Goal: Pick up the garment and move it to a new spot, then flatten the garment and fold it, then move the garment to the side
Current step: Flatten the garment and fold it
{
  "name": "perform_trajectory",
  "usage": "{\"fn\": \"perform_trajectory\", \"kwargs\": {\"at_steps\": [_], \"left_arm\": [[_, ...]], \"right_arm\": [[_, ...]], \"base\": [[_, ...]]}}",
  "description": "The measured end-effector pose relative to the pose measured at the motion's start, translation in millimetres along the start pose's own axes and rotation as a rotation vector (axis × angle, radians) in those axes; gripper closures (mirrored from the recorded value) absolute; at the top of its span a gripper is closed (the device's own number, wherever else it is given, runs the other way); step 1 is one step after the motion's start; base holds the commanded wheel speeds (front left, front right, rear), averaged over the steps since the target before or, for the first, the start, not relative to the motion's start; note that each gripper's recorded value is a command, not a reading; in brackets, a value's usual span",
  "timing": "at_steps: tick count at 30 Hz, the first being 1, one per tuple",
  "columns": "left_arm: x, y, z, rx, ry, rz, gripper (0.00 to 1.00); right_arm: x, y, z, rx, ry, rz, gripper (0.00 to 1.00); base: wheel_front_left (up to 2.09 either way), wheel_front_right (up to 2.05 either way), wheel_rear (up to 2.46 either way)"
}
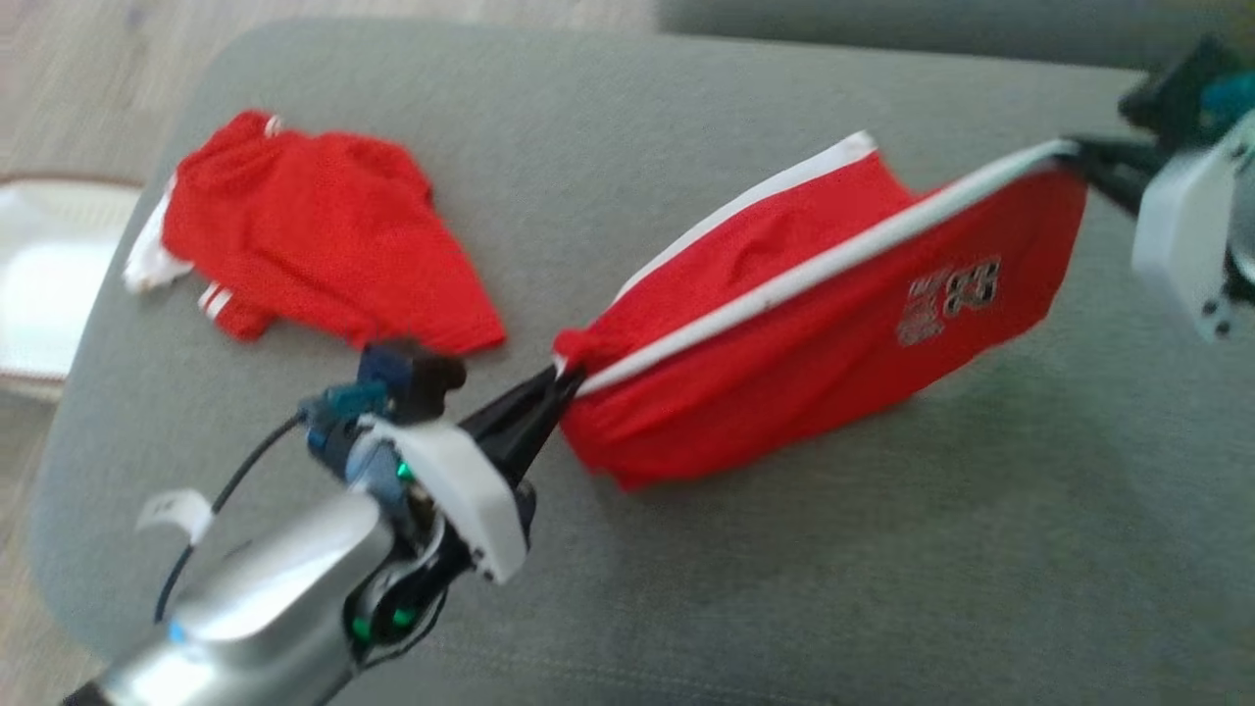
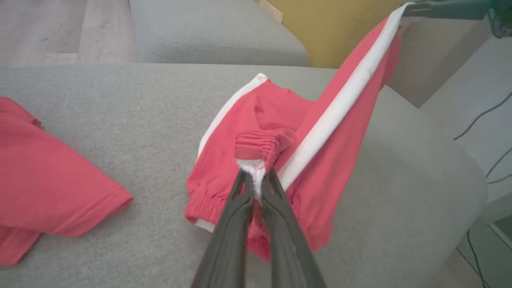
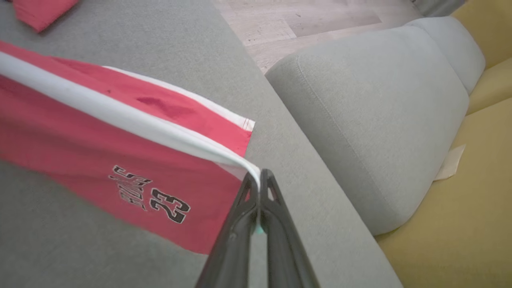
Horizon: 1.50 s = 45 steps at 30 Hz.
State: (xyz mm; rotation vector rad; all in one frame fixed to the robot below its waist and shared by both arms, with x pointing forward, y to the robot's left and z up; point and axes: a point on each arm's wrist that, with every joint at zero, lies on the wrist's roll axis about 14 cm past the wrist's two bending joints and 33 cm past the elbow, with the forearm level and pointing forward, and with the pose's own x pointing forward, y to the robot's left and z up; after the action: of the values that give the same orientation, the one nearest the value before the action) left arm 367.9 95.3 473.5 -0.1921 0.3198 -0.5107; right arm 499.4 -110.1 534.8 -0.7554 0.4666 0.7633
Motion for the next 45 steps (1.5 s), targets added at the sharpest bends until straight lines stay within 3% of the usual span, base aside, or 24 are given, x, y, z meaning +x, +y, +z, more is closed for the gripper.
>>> {"fn": "perform_trajectory", "kwargs": {"at_steps": [7,14,30,31,32,33,34,45], "left_arm": [[19.6,26.3,-5.0,-0.032,0.009,0.057,1.00],[38.9,48.5,-14.6,-0.041,0.030,0.102,1.00],[62.8,69.3,-34.2,-0.056,0.071,0.129,1.00],[63.1,70.6,-34.5,-0.055,0.072,0.132,0.84],[63.5,71.5,-35.4,-0.055,0.075,0.134,0.62],[64.3,71.5,-35.9,-0.057,0.074,0.133,0.28],[65.2,72.5,-36.4,-0.057,0.076,0.135,0.00],[66.6,78.0,-33.9,-0.038,0.076,0.150,0.00]], "right_arm": [[63.4,-13.5,19.9,-0.068,0.026,0.027,1.00],[110.5,-7.0,8.6,-0.105,0.092,0.066,1.00],[149.6,-4.5,-9.7,-0.084,0.130,0.093,1.00],[150.9,-4.1,-10.5,-0.083,0.132,0.094,1.00],[152.2,-4.1,-11.8,-0.081,0.135,0.095,1.00],[153.6,-4.5,-12.4,-0.078,0.131,0.094,0.38],[155.2,-5.9,-12.6,-0.074,0.124,0.091,0.00],[154.8,-19.3,-2.7,-0.039,0.041,0.043,0.00]], "base": [[0.00,0.00,0.00],[0.00,0.00,0.00],[0.00,0.00,0.00],[0.00,0.00,0.00],[0.00,0.00,0.00],[0.00,0.00,0.00],[0.00,0.00,0.00],[0.00,0.00,0.00]]}}
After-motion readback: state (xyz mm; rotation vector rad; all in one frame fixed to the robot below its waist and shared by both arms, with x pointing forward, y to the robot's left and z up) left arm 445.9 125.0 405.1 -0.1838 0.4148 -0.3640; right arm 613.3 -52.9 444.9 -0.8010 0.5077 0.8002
